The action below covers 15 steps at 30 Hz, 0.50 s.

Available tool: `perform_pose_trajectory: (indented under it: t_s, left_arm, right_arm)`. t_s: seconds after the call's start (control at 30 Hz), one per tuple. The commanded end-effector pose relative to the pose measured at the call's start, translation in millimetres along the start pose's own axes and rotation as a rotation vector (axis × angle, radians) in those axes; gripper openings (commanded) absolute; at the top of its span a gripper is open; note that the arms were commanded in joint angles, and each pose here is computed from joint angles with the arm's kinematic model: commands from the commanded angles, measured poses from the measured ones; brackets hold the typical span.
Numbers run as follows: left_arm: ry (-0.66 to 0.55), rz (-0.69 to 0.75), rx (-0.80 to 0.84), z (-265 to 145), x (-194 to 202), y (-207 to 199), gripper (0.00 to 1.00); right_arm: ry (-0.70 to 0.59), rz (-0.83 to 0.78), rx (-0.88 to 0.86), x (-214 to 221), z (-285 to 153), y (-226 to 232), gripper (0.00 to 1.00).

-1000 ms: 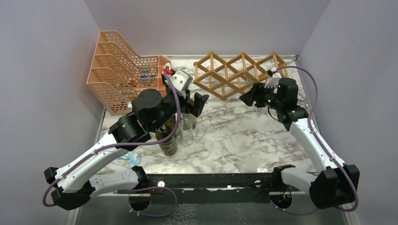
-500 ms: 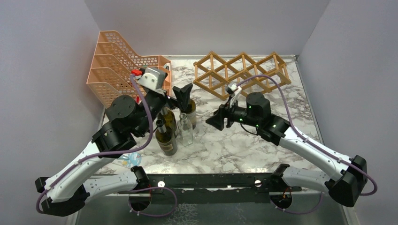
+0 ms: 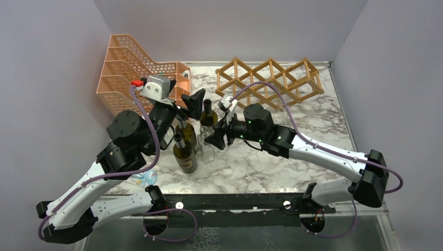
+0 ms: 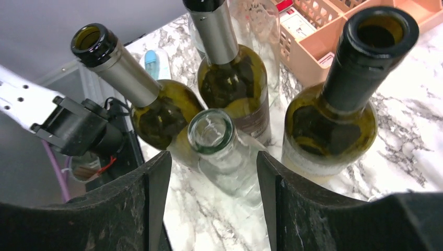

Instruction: Put the wine bottle on the wine rack

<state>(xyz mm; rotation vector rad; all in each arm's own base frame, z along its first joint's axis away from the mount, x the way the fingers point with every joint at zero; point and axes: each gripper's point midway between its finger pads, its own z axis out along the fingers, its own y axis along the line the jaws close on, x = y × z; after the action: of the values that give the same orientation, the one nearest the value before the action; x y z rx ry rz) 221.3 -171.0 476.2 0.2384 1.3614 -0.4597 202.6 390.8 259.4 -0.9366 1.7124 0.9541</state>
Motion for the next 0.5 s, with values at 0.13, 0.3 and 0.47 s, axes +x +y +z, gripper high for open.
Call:
perform_pose_trajectory:
  t_s: [0.13,0.3,0.47]
  left_arm:
    - [-0.007,-0.002,-0.023,-3,-1,6,0.99]
    - [0.006,0.01,-0.015,0,2,3,0.99]
    - [0.023,0.028,-0.009,2,4,1,0.99]
  right_arm:
    - [-0.05,-0.119,-0.047,-16,23,6,0.58]
    - [-0.062,-0.137,-0.028,-15,34,0,0.48]
    - [-0.107,-0.167,-0.037,-19,33,1,0.43]
